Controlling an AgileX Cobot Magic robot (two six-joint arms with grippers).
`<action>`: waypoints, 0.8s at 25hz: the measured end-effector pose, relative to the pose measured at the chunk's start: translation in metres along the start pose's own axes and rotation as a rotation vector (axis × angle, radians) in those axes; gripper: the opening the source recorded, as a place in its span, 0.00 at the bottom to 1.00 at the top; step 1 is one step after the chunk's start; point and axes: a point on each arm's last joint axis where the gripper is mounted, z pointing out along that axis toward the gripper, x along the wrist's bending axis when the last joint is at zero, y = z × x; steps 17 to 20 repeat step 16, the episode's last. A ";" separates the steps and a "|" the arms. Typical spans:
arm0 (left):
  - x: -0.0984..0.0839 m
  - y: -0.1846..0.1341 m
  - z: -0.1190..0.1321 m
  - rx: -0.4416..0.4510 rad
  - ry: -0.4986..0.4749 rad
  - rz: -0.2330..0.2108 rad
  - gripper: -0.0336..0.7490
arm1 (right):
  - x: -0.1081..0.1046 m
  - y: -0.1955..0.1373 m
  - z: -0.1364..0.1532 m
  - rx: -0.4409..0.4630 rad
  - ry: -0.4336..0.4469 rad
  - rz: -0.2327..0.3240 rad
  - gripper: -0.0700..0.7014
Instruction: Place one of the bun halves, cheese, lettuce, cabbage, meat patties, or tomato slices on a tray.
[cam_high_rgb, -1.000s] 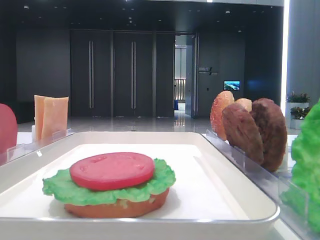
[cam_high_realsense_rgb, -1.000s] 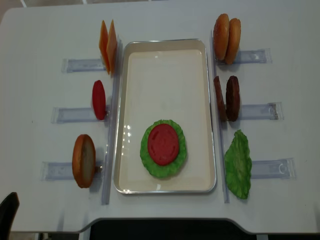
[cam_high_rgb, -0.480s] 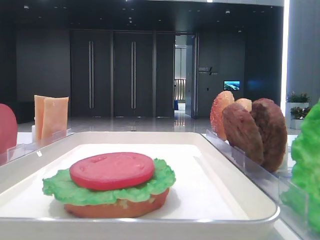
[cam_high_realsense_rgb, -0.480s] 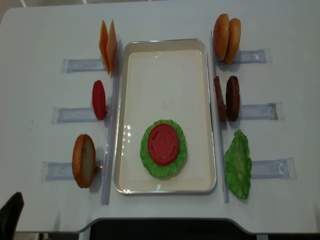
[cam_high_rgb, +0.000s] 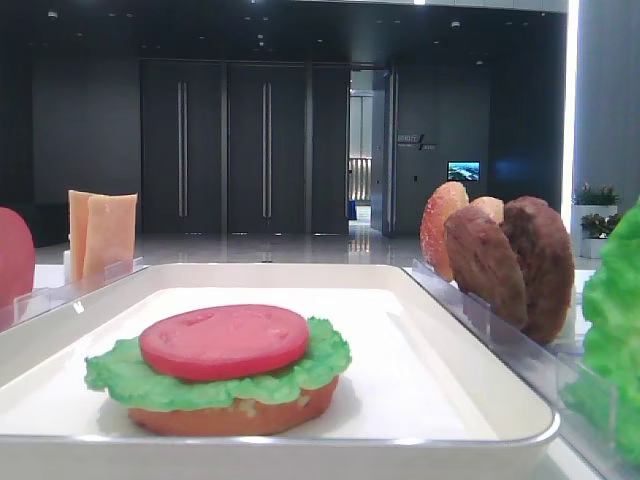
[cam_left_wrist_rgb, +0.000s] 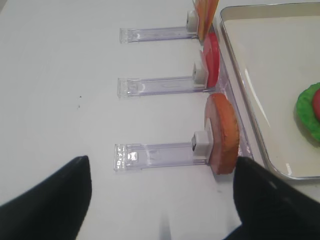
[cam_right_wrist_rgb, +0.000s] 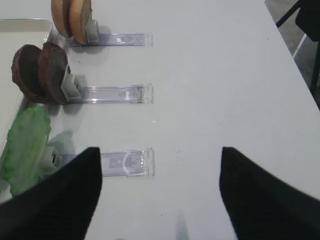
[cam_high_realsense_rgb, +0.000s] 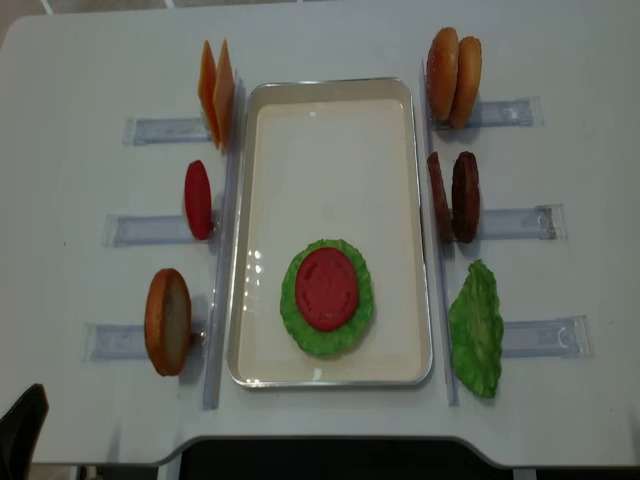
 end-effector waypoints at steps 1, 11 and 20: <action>0.000 0.000 0.000 0.000 0.000 0.000 0.93 | 0.000 0.000 0.000 0.000 0.000 0.000 0.71; 0.000 0.000 0.000 0.000 0.000 -0.001 0.93 | 0.000 0.000 0.000 0.000 0.000 0.000 0.71; 0.000 0.000 0.000 0.000 0.000 -0.001 0.93 | 0.000 0.000 0.000 0.000 0.000 0.000 0.71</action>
